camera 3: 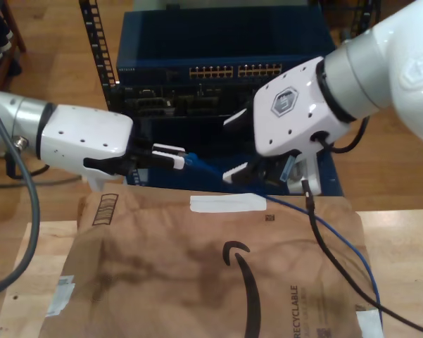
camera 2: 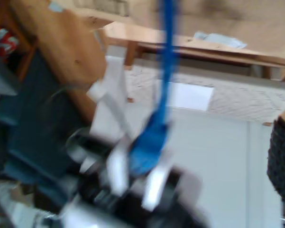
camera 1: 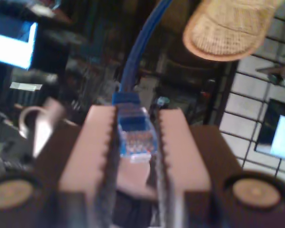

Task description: Grab the cable and plug it in

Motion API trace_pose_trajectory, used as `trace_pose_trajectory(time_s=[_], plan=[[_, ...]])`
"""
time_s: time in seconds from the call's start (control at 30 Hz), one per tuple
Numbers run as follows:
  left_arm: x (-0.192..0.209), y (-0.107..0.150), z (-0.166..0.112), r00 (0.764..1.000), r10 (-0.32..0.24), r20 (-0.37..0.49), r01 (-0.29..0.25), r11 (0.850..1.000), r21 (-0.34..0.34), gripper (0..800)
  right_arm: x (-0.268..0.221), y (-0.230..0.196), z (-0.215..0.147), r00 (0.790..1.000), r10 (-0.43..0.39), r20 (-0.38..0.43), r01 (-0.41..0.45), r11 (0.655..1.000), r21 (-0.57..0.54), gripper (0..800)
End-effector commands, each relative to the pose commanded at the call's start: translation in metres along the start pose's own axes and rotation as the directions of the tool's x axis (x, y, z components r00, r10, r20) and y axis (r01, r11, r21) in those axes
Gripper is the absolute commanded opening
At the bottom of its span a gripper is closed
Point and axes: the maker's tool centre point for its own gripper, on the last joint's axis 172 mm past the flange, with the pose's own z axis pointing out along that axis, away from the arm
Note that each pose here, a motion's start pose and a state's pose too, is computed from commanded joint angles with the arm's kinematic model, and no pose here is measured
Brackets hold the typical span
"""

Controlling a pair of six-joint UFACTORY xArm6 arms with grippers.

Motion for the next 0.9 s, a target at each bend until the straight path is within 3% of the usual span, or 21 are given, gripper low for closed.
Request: trace_pose_trajectory(time_s=[0.1, 0.2, 0.27, 0.4, 0.5, 0.63, 0.73, 0.83, 0.9], plan=[[0.002, 0.002, -0.009, 0.999, -0.023, 0.026, 0.022, 1.000, 0.015, 3, -0.014, -0.014, -0.020, 0.995, -0.099, 0.014, 0.097, 0.992, 0.084, 759], [0.006, -0.004, -0.007, 0.993, -0.103, 0.049, 0.098, 0.991, 0.095, 3, -0.013, -0.007, -0.024, 0.993, -0.114, 0.013, 0.113, 0.989, 0.091, 788], [0.007, 0.003, -0.013, 0.986, -0.153, 0.060, 0.147, 0.984, 0.104, 3, -0.009, 0.000, -0.024, 0.993, -0.114, 0.011, 0.112, 0.990, 0.087, 790], [0.000, 0.001, -0.011, 0.975, -0.197, 0.106, 0.180, 0.972, 0.151, 3, -0.008, 0.006, -0.025, 0.990, -0.139, 0.013, 0.137, 0.987, 0.088, 789], [-0.007, 0.003, -0.012, 0.951, -0.275, 0.139, 0.245, 0.949, 0.201, 3, -0.013, 0.016, -0.027, 0.985, -0.170, 0.021, 0.167, 0.982, 0.088, 788], [-0.009, 0.003, -0.013, 0.936, -0.322, 0.143, 0.281, 0.927, 0.247, 2, -0.019, 0.035, -0.014, 0.973, -0.229, 0.035, 0.226, 0.971, 0.080, 787], [-0.014, 0.003, -0.014, 0.923, -0.343, 0.173, 0.289, 0.916, 0.277, 2, -0.021, 0.035, -0.003, 0.961, -0.274, 0.027, 0.269, 0.956, 0.117, 780], [-0.012, -0.005, -0.014, 0.911, -0.371, 0.180, 0.295, 0.892, 0.343, 3, -0.024, 0.033, 0.002, 0.953, -0.303, 0.017, 0.297, 0.943, 0.148, 777], [-0.012, -0.007, -0.014, 0.909, -0.375, 0.182, 0.294, 0.886, 0.358, 2, -0.030, 0.035, 0.005, 0.948, -0.317, 0.022, 0.310, 0.938, 0.159, 774]])
